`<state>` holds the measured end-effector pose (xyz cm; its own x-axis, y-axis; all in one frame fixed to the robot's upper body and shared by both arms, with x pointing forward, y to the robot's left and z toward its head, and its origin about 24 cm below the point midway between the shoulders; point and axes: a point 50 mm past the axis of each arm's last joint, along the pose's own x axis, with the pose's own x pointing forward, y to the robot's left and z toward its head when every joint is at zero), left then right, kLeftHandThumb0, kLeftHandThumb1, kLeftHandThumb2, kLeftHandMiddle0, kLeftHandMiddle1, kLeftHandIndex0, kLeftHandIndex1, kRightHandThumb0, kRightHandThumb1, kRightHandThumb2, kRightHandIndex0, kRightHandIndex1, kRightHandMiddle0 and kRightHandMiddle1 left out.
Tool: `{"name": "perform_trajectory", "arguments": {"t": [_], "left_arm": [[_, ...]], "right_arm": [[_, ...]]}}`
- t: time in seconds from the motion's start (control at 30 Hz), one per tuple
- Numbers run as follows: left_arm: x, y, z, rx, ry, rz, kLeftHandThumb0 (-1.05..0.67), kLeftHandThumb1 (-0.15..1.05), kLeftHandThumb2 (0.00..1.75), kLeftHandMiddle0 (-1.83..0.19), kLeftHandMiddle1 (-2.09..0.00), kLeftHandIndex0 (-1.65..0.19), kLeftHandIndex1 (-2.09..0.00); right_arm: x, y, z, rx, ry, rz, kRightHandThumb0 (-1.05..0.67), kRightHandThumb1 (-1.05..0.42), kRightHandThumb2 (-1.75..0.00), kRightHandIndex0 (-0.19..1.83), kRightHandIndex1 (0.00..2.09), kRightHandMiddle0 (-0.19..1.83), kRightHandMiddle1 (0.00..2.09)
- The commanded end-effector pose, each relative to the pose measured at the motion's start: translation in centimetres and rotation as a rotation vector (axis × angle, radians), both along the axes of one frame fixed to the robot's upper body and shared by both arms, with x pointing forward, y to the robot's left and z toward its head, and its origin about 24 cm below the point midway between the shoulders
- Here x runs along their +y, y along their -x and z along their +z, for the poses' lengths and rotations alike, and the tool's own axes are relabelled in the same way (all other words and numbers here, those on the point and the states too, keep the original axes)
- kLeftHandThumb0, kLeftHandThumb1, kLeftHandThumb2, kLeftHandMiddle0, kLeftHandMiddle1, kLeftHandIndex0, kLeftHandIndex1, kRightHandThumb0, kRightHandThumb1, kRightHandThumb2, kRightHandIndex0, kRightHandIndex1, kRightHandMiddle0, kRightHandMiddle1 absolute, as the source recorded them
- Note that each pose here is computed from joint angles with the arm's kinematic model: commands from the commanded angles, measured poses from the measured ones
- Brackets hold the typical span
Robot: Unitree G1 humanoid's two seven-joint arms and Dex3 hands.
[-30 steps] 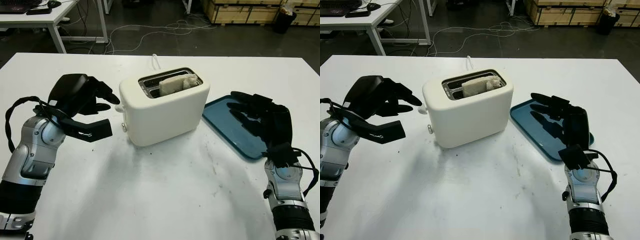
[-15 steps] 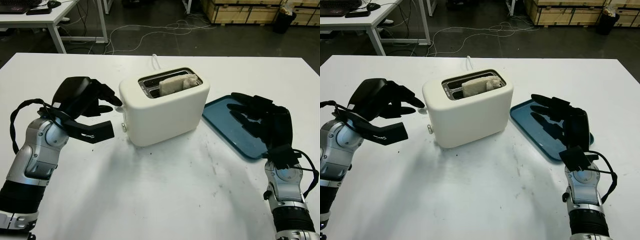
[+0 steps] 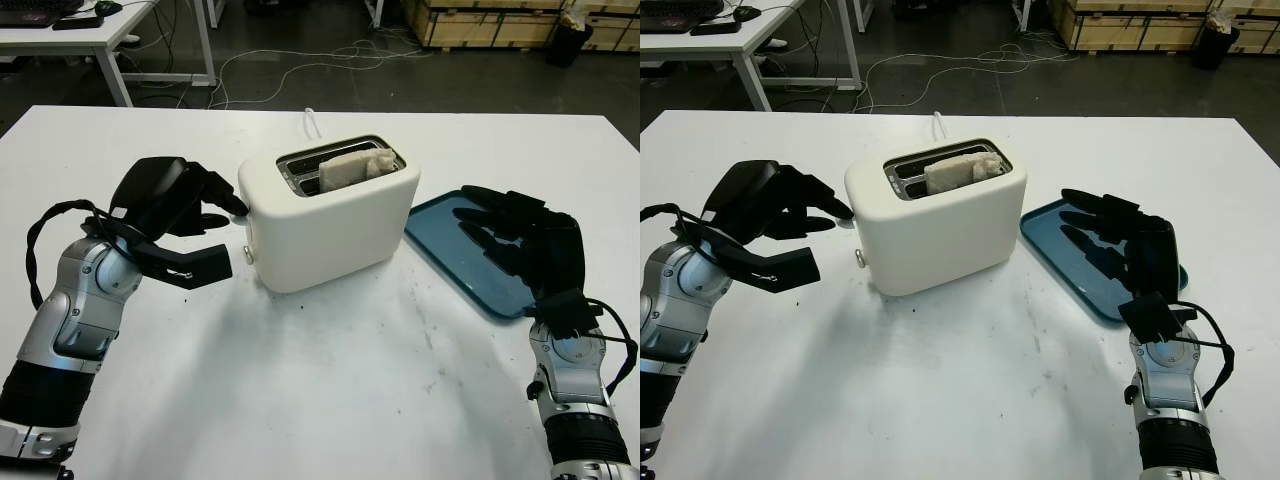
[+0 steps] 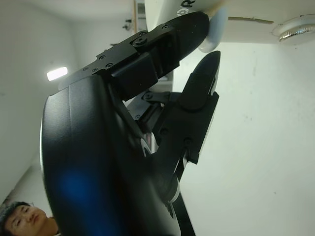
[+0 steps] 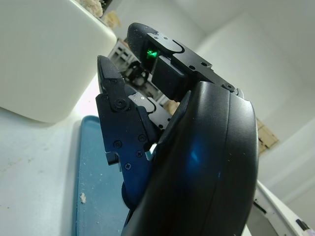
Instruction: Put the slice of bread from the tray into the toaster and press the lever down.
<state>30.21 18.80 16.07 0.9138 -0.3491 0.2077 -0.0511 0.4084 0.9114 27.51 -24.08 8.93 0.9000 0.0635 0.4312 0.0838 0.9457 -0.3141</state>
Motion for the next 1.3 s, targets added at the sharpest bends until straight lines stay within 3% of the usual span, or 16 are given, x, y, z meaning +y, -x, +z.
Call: {"name": "perform_trajectory", "arguments": {"t": [0.0, 0.33, 0.93, 1.07, 1.2, 1.27], "left_arm": [[-0.2, 0.0, -0.5, 0.008, 0.007, -0.011, -0.1, 0.74, 0.0, -0.95, -1.37, -1.35, -0.02], [-0.2, -0.1, -1.0, 0.024, 0.021, -0.008, -0.1, 0.75, 0.0, -0.95, -1.24, -1.35, -0.01], [-0.3, -0.2, -2.3, 0.077, 0.083, 0.033, -0.08, 0.78, 0.01, -0.93, -1.21, -1.32, 0.0], [-1.0, -0.2, -4.7, 0.133, 0.189, 0.067, -0.02, 0.81, 0.01, -0.88, -1.21, -1.29, 0.0], [-3.0, -0.1, -9.1, 0.248, 0.303, 0.151, -0.04, 0.87, 0.02, -0.8, -1.31, -1.23, 0.0], [-4.4, 0.2, -11.9, 0.311, 0.327, 0.206, -0.1, 0.9, 0.03, -0.8, -1.23, -1.19, 0.0]], "right_arm": [[0.0, 0.2, 0.1, -0.024, 0.002, -0.006, -0.23, -0.9, 0.0, 1.11, 0.01, 0.97, 0.0], [0.0, 0.3, 0.0, -0.017, -0.016, 0.002, -0.24, -0.9, 0.0, 1.11, 0.01, 0.97, 0.0], [-0.2, 0.4, 0.0, -0.018, -0.018, 0.002, -0.25, -0.91, 0.0, 1.13, 0.01, 0.97, 0.0], [-0.4, 0.5, -0.1, -0.027, -0.017, 0.005, -0.26, -0.91, 0.0, 1.13, 0.01, 0.97, 0.0], [-0.5, 0.5, -0.1, -0.03, -0.009, -0.001, -0.28, -0.91, 0.0, 1.14, 0.02, 0.97, 0.0], [-0.5, 0.6, -0.1, -0.03, -0.01, 0.001, -0.29, -0.92, 0.0, 1.14, 0.01, 0.97, 0.0]]}}
